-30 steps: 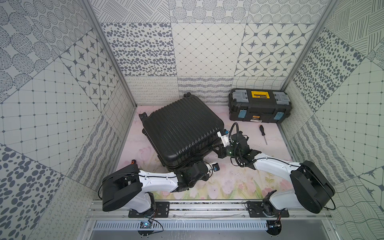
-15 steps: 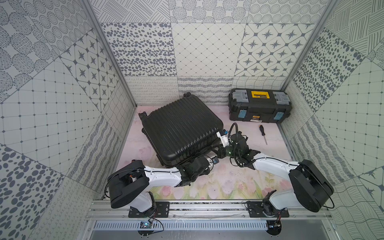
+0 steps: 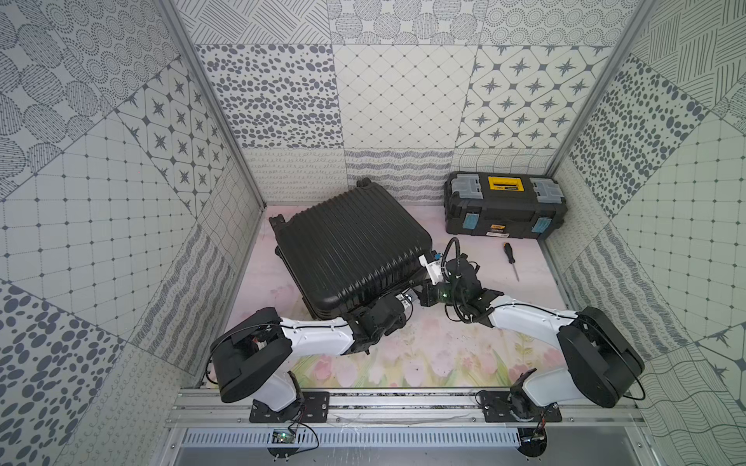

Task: Open the suitcase zippers
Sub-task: Unzip the zipper on the suitcase.

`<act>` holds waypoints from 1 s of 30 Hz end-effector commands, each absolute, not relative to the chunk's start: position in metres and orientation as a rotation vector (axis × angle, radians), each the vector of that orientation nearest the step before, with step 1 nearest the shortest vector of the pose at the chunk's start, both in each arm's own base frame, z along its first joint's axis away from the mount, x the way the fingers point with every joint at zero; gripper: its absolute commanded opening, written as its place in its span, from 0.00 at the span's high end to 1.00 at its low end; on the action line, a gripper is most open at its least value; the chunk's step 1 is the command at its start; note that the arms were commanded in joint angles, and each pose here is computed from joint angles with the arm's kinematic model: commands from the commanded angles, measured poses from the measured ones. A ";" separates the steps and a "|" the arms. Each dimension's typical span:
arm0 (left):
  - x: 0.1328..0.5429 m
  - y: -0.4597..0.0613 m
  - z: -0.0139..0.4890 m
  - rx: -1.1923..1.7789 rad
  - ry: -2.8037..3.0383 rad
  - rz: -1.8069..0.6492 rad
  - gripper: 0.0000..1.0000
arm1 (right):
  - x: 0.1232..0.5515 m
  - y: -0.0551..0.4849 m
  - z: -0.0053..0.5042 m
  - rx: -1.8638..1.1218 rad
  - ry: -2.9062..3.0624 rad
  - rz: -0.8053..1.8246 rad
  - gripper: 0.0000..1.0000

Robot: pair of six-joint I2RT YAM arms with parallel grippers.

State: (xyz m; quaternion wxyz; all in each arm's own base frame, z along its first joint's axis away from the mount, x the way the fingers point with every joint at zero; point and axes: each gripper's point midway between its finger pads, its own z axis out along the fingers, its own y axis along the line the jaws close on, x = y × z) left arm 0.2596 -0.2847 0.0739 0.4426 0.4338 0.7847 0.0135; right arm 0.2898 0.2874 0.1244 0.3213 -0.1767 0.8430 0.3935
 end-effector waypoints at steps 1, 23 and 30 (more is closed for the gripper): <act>0.244 -0.247 0.043 1.032 2.186 0.058 1.00 | 0.292 0.294 0.148 -0.481 2.154 1.092 1.00; 0.231 -0.244 0.108 1.175 2.080 -0.039 1.00 | 0.344 0.185 0.153 -0.237 2.156 0.731 1.00; 0.193 -0.246 0.118 1.567 1.868 0.046 1.00 | 0.349 0.184 0.164 -0.248 2.103 0.730 1.00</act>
